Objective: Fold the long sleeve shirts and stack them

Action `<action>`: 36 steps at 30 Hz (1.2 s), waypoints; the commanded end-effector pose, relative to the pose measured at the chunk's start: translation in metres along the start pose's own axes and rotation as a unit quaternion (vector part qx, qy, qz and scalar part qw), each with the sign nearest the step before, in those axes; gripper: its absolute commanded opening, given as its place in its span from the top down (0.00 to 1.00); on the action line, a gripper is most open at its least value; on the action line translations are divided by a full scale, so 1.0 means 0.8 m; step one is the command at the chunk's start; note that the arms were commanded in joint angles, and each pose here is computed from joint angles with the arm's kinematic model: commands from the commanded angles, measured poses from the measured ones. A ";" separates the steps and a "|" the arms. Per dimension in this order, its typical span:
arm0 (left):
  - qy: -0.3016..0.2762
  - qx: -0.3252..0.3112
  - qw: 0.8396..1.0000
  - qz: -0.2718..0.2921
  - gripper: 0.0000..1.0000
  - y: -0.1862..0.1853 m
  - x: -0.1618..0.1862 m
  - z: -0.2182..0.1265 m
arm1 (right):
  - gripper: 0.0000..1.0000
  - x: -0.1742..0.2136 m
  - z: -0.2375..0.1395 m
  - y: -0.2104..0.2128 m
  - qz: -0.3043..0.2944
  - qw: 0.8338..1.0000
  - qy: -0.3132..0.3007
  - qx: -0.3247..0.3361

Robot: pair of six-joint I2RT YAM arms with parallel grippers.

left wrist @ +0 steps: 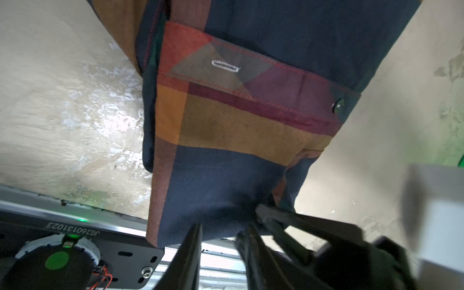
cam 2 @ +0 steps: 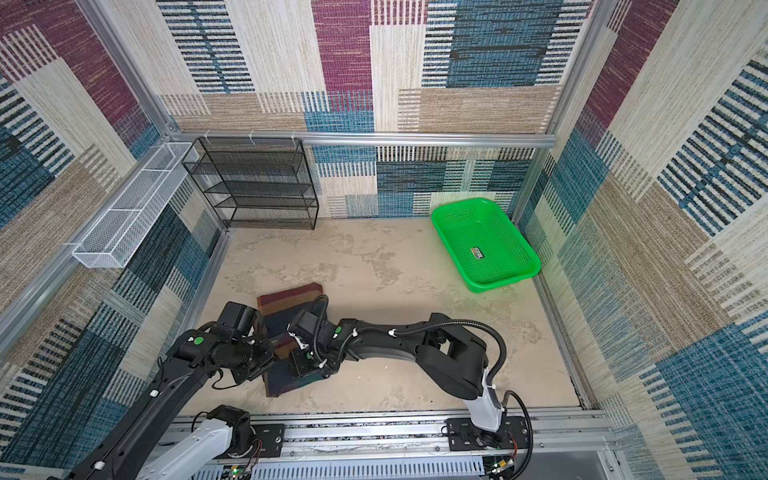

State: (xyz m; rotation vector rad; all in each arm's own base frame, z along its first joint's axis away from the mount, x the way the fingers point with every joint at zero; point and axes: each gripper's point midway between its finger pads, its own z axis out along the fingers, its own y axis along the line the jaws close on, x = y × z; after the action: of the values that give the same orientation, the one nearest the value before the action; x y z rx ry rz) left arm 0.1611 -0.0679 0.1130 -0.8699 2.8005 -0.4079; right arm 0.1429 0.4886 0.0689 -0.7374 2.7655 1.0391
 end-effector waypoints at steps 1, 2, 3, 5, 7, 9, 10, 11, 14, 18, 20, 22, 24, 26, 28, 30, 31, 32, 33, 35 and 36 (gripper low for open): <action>-0.012 -0.016 1.000 -0.001 0.66 0.004 -0.008 -0.004 | 0.62 0.015 0.034 -0.038 0.037 0.998 0.019 0.039; -0.009 -0.018 1.000 0.000 0.66 0.004 -0.008 -0.003 | 0.62 0.017 0.042 -0.051 0.039 0.997 0.019 0.057; -0.006 -0.019 1.000 -0.001 0.66 0.004 -0.008 -0.001 | 0.62 0.017 0.044 -0.063 0.045 0.996 0.016 0.074; -0.002 -0.017 1.000 -0.002 0.66 0.004 -0.007 0.002 | 0.60 0.009 0.034 -0.068 0.047 0.996 -0.004 0.078; -0.003 -0.014 1.000 -0.003 0.66 0.005 -0.008 0.002 | 0.57 0.001 0.014 -0.078 0.055 0.995 -0.021 0.083; -0.001 -0.003 1.000 -0.001 0.65 0.001 -0.009 0.001 | 0.56 -0.006 -0.015 -0.104 0.074 0.992 -0.034 0.095; -0.001 0.000 1.000 -0.002 0.65 0.000 -0.010 0.001 | 0.56 -0.008 -0.030 -0.122 0.087 0.990 -0.041 0.107; 0.001 0.003 1.000 0.000 0.65 -0.001 -0.010 0.001 | 0.55 -0.007 -0.048 -0.145 0.102 0.986 -0.049 0.123; 0.011 0.010 1.000 0.001 0.64 -0.006 -0.009 0.006 | 0.52 -0.003 -0.106 -0.207 0.134 0.974 -0.079 0.162; 0.025 0.016 1.000 0.000 0.64 -0.012 -0.009 0.013 | 0.44 -0.008 -0.161 -0.228 0.094 0.971 -0.105 0.196; 0.020 0.015 1.000 -0.001 0.64 -0.014 -0.013 0.014 | 0.43 -0.016 -0.171 -0.210 0.059 0.975 -0.105 0.187; 0.016 0.020 1.000 -0.001 0.64 -0.021 -0.019 0.015 | 0.41 -0.026 -0.179 -0.189 0.026 0.977 -0.117 0.175; 0.016 0.021 1.000 0.000 0.63 -0.027 -0.025 0.016 | 0.32 -0.029 -0.178 -0.163 -0.021 0.979 -0.121 0.160; 0.020 0.019 1.000 0.000 0.63 -0.032 -0.030 0.020 | 0.29 -0.025 -0.165 -0.145 -0.077 0.975 -0.111 0.178; 0.031 0.031 0.999 -0.004 0.63 -0.041 -0.030 0.027 | 0.28 -0.023 -0.154 -0.143 -0.107 0.966 -0.111 0.210; 0.046 0.049 0.998 -0.010 0.63 -0.054 -0.029 0.034 | 0.28 -0.017 -0.140 -0.140 -0.122 0.967 -0.091 0.205; 0.051 0.053 0.997 -0.013 0.62 -0.056 -0.027 0.037 | 0.28 -0.014 -0.134 -0.142 -0.129 0.965 -0.088 0.210; 0.050 0.049 0.997 -0.013 0.63 -0.055 -0.028 0.040 | 0.27 -0.012 -0.130 -0.145 -0.135 0.964 -0.087 0.211; 0.043 0.040 0.998 -0.010 0.63 -0.051 -0.032 0.043 | 0.27 -0.011 -0.126 -0.144 -0.138 0.965 -0.085 0.207; 0.035 0.009 0.999 -0.008 0.63 -0.035 -0.035 0.054 | 0.27 -0.008 -0.115 -0.142 -0.147 0.965 -0.080 0.201; 0.037 0.004 0.999 -0.006 0.63 -0.032 -0.035 0.059 | 0.27 -0.004 -0.109 -0.142 -0.152 0.965 -0.073 0.198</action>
State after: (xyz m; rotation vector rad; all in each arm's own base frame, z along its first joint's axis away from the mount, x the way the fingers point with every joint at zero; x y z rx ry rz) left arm 0.2055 -0.0871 0.0871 -0.9392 2.8549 -0.5122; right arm 0.2070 0.3536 0.0736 -0.8758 2.5458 0.4478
